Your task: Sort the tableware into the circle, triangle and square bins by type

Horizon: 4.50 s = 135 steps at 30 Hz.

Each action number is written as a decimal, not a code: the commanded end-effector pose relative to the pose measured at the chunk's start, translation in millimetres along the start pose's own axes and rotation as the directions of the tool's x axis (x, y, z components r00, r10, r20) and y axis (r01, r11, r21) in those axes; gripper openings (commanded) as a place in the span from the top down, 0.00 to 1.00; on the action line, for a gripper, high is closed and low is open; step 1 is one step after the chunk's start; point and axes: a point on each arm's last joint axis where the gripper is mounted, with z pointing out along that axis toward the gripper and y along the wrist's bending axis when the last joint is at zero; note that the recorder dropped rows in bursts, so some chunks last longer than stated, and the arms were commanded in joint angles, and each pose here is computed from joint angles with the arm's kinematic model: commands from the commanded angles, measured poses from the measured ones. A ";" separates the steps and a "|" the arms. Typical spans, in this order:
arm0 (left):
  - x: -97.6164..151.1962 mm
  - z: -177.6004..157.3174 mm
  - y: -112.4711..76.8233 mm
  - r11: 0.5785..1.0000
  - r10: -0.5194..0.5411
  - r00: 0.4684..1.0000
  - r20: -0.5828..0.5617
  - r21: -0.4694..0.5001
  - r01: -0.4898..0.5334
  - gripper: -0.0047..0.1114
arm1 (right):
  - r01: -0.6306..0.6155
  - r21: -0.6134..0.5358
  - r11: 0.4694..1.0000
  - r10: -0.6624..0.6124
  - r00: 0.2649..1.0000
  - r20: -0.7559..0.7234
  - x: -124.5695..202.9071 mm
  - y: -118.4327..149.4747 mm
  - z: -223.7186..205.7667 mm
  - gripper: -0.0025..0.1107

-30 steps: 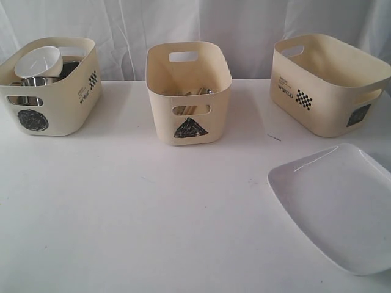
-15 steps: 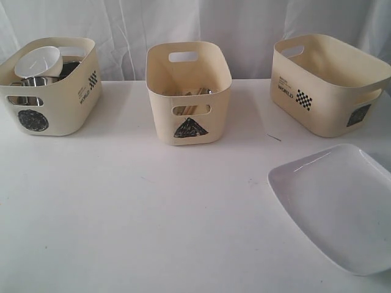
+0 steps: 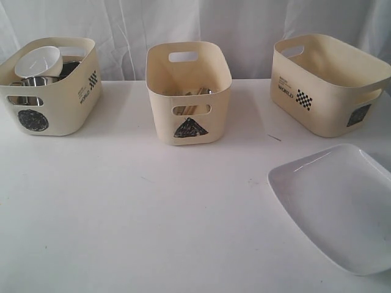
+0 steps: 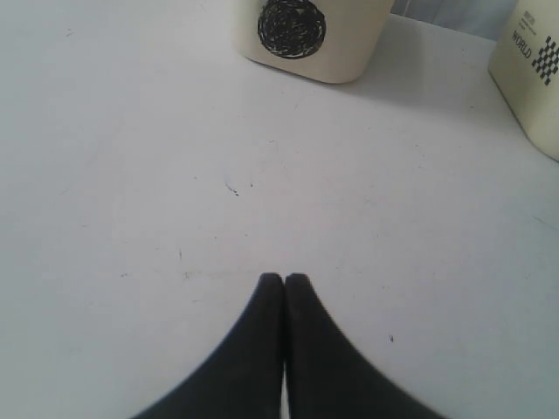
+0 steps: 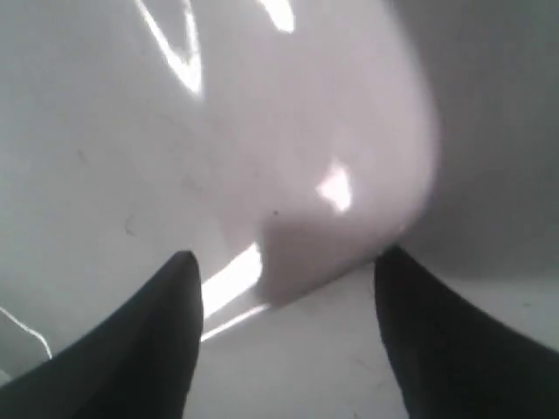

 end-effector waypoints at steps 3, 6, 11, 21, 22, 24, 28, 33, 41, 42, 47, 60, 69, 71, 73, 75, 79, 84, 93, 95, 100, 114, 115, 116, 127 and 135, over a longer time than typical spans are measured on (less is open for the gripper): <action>0.7 0.2 -0.2 1.000 -0.003 1.000 0.004 0.007 0.003 0.96 | 0.032 -0.012 0.999 -0.031 0.997 0.073 -11.6 -5.5 9.9 0.49; 0.7 0.2 -0.2 1.000 -0.003 1.000 0.004 0.007 0.003 0.96 | 0.063 -0.009 0.998 -0.062 0.991 0.121 -15.9 -5.3 9.4 0.49; 0.7 0.2 -0.2 1.000 -0.003 1.000 0.004 0.007 0.003 0.96 | 0.052 0.002 0.999 -0.052 0.982 0.182 -21.5 -6.1 8.6 0.49; 0.7 0.2 -0.2 1.000 -0.005 1.000 0.004 0.007 0.005 0.96 | -0.025 0.045 0.999 0.009 0.946 0.323 -34.3 -11.4 5.1 0.49; 0.7 0.2 -0.2 1.000 -0.005 1.000 0.004 0.007 0.005 0.96 | 0.003 0.060 0.998 -0.023 0.942 0.336 -36.3 -12.4 6.1 0.49; 0.7 0.2 -0.2 1.000 -0.005 1.000 0.004 0.007 0.005 0.96 | 0.096 0.066 0.993 -0.111 0.947 0.302 -36.9 -13.0 14.0 0.49; 0.7 0.2 -0.2 1.000 -0.005 1.000 0.004 0.007 0.005 0.96 | 0.158 0.008 0.987 -0.156 0.968 0.197 -35.5 -14.3 35.6 0.64; 0.7 0.2 -0.2 1.000 -0.003 1.000 0.004 0.007 0.003 0.96 | 0.249 -0.067 0.966 -0.230 0.949 0.214 -37.6 -8.0 41.6 0.91; 0.7 0.2 -0.2 1.000 -0.003 1.000 0.004 0.007 0.003 0.96 | 0.400 -0.162 0.902 -0.350 0.898 0.264 -36.8 4.1 39.4 0.98; 0.7 0.2 -0.2 1.000 -0.003 1.000 0.004 0.007 0.003 0.96 | 0.408 -0.170 0.897 -0.357 0.895 0.266 -36.4 5.0 39.3 0.98; 0.7 0.2 -0.2 1.000 -0.003 1.000 0.004 0.007 0.003 0.96 | 0.434 -0.291 0.852 -0.356 0.890 0.286 -33.0 16.2 36.0 0.98; 0.7 0.2 -0.2 1.000 -0.003 1.000 0.004 0.007 0.003 0.96 | 0.435 -0.469 0.769 -0.287 0.890 0.355 -24.6 40.3 7.4 0.98; 0.7 0.2 -0.2 1.000 -0.003 1.000 0.004 0.007 0.003 0.96 | 0.398 -0.466 0.790 -0.208 0.889 0.408 -16.0 52.9 -25.1 0.98; 0.7 0.2 -0.2 1.000 -0.003 1.000 0.004 0.007 0.003 0.96 | 0.350 -0.481 0.804 -0.157 0.905 0.395 -12.7 55.7 -32.8 0.98; 0.7 0.2 -0.2 1.000 -0.003 1.000 0.004 0.007 0.003 0.96 | 0.322 -0.486 0.812 -0.122 0.909 0.399 -8.2 59.5 -42.7 0.98; 0.7 0.2 -0.2 1.000 -0.003 1.000 0.004 0.007 0.003 0.96 | 0.353 -0.463 0.813 -0.135 0.888 0.438 -2.4 64.3 -55.3 0.98; 0.7 0.2 -0.2 1.000 -0.003 1.000 0.004 0.007 0.003 0.96 | 0.338 -0.518 0.786 -0.032 0.859 0.512 5.7 78.9 -85.0 0.98; 0.7 0.2 -0.2 1.000 -0.003 1.000 0.004 0.007 0.003 0.96 | 0.430 -0.579 0.692 0.096 0.741 0.665 2.9 101.6 -149.0 0.98; 0.7 0.2 -0.2 1.000 -0.003 1.000 0.004 0.007 0.003 0.96 | 0.496 -0.597 0.631 0.336 0.519 0.786 -33.8 104.8 -214.8 0.98; 0.7 0.2 -0.2 1.000 -0.003 1.000 0.004 0.007 0.003 0.96 | 0.467 -0.584 0.664 0.370 0.474 0.799 -42.5 99.8 -218.6 0.98; 0.7 0.2 -0.2 1.000 -0.003 1.000 0.004 0.007 0.003 0.96 | 0.419 -0.522 0.743 0.383 0.374 0.845 -64.3 87.3 -222.1 0.98; 0.7 0.2 -0.2 1.000 -0.003 1.000 0.004 0.007 0.003 0.96 | 0.368 -0.168 0.914 0.114 0.165 0.980 -124.0 73.5 -203.3 0.98; 0.7 0.2 -0.2 1.000 -0.003 1.000 0.004 0.007 0.003 0.96 | 0.381 -0.102 0.919 0.047 0.150 0.987 -127.4 78.5 -197.9 0.98; 0.7 0.2 -0.2 1.000 -0.003 1.000 0.004 0.007 0.003 0.96 | 0.385 -0.039 0.922 -0.013 0.130 0.991 -129.7 81.1 -194.8 0.98; 0.7 0.2 -0.2 1.000 -0.003 1.000 0.004 0.007 0.003 0.96 | 0.375 0.352 0.858 -0.380 0.001 0.925 -140.7 112.8 -176.7 0.98; 0.7 0.2 -0.2 1.000 -0.003 1.000 0.004 0.007 0.003 0.96 | 0.297 0.392 0.871 -0.423 0.046 0.905 -144.0 117.9 -170.4 0.98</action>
